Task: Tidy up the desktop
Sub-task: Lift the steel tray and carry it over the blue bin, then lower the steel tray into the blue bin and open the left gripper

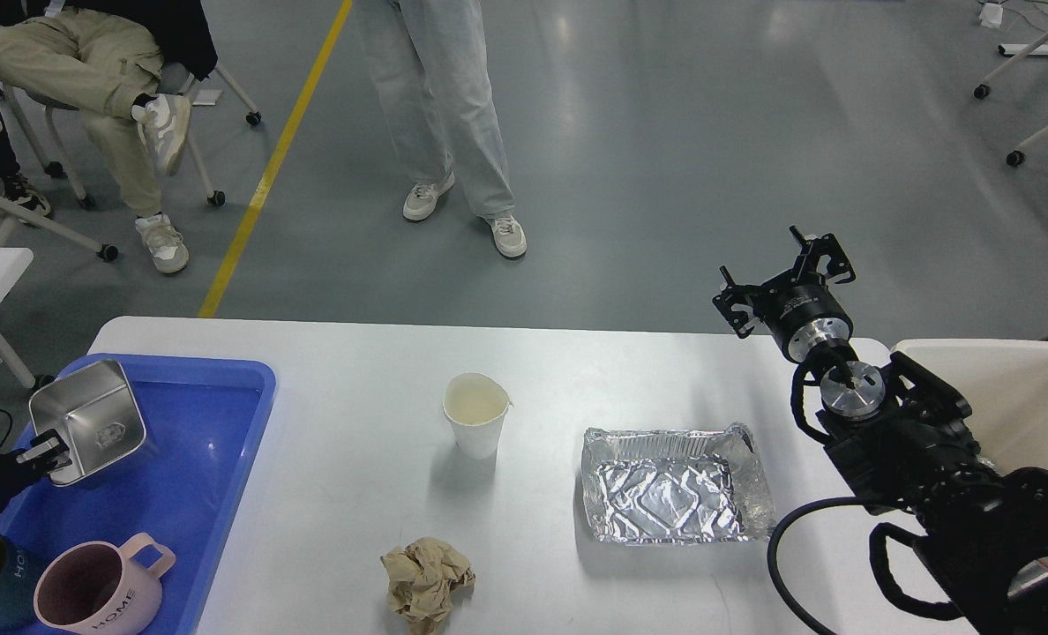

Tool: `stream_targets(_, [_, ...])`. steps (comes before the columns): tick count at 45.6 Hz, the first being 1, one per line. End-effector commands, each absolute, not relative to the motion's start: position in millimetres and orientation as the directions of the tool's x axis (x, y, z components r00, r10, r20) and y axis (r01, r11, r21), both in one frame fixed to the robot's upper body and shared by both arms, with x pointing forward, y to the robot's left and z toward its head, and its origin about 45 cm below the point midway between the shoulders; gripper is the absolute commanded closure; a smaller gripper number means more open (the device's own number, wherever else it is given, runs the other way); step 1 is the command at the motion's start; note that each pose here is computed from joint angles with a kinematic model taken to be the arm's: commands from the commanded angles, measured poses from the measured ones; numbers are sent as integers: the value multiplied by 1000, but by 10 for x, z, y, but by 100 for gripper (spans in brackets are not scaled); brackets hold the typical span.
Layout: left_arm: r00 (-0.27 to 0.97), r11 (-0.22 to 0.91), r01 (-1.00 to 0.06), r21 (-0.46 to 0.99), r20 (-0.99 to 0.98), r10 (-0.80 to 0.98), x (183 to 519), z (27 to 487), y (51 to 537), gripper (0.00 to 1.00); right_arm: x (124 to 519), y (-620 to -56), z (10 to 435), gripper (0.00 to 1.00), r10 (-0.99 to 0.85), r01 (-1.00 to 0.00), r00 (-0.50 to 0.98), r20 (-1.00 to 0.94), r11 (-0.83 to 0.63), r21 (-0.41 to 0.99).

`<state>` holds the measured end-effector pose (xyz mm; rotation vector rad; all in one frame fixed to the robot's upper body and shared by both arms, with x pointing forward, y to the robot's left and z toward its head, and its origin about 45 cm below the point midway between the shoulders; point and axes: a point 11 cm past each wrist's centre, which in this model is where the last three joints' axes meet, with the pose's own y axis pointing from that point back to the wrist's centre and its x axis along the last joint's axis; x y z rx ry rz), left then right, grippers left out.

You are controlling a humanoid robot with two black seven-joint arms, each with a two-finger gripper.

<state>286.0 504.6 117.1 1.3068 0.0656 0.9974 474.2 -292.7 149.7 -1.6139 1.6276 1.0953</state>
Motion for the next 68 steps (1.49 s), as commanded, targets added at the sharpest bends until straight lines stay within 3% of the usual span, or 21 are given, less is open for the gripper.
stream_targets(1, [606, -60, -567, 821, 466, 645, 2868, 1118, 4987, 93, 4742, -2936, 1500, 0, -499, -987, -88, -862, -74, 144])
stream_targets(18, [620, -52, -552, 832, 451, 642, 2858, 1035, 4903, 84, 4742, -2936, 1500, 0, -499, -987, -88, -862, -74, 144])
stream_targets(43, [619, -58, -530, 846, 433, 655, 2881, 788, 4796, 79, 4748, -2951, 1512, 0, -501, -987, -88, -861, -72, 142])
stream_targets(49, [618, -55, -533, 844, 433, 657, 2892, 791, 4787, 72, 4747, -2950, 1511, 0, -501, -987, -88, -861, -73, 143])
stream_targets(56, [613, -52, -539, 841, 434, 660, 2919, 810, 4779, 52, 4752, -2948, 1518, 0, -501, -987, -86, -861, -73, 141])
stream_targets(68, [602, -51, -550, 833, 439, 667, 2955, 843, 4782, 33, 4752, -2948, 1517, 0, -501, -987, -88, -861, -73, 143])
